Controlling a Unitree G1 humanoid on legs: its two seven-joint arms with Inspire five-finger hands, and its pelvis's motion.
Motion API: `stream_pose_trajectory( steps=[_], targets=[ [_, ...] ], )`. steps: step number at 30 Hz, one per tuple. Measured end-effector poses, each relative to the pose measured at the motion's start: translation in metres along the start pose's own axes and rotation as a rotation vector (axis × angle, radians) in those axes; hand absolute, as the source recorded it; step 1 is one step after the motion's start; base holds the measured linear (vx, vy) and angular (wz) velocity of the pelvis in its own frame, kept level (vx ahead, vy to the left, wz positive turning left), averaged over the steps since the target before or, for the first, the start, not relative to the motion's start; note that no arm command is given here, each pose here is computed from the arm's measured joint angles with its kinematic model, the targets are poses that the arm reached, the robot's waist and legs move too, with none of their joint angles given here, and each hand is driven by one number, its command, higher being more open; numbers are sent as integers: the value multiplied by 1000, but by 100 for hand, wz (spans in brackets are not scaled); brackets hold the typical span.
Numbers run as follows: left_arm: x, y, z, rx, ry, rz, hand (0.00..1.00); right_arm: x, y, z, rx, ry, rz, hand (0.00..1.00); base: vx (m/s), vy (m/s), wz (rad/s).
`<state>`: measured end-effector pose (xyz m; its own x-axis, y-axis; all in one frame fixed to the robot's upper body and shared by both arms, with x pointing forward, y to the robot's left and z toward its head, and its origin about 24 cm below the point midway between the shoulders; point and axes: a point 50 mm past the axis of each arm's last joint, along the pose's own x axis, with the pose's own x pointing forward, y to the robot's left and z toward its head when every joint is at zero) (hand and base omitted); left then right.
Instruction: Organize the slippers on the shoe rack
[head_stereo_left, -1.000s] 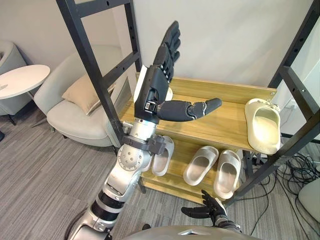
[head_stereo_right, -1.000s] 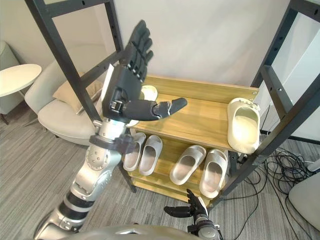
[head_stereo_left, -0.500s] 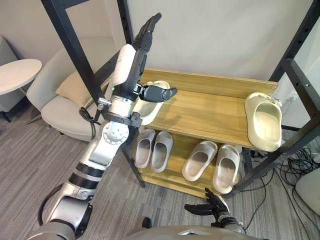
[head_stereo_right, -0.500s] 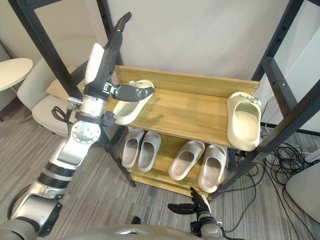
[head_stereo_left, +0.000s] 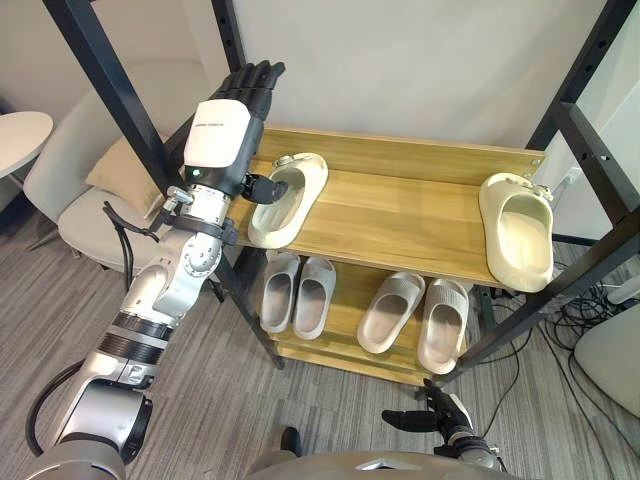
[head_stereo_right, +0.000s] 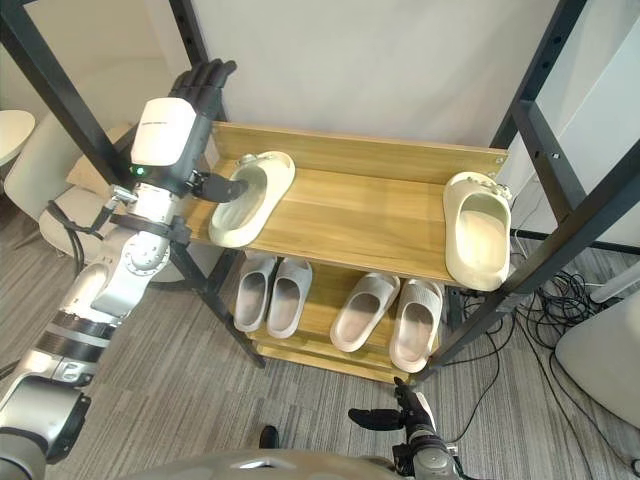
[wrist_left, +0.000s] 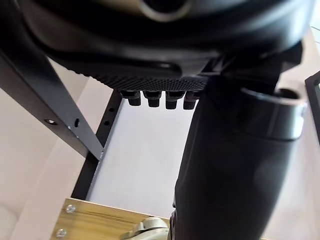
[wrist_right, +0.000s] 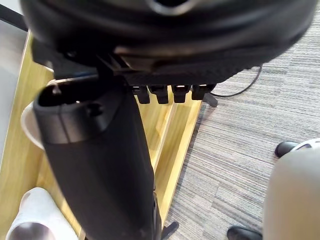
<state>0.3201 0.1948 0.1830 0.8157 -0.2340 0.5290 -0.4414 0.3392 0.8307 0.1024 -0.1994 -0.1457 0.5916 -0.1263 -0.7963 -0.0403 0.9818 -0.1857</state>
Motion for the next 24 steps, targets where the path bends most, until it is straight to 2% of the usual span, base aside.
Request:
stream_pose_trajectory(
  steps=[19,20,24],
  targets=[
    [-4,0,-16,71,57,-27,100,-4,-6,-11,25,37,-34,100,5,8,-5],
    [-4,0,-17,71,58,-26,0,-4,-6,-11,25,38,-35,100,0,0,0],
    [-4,2,-18,71,63,-19,0,-4,-6,-12,25,39,-37,100,-4,7,-3]
  ],
)
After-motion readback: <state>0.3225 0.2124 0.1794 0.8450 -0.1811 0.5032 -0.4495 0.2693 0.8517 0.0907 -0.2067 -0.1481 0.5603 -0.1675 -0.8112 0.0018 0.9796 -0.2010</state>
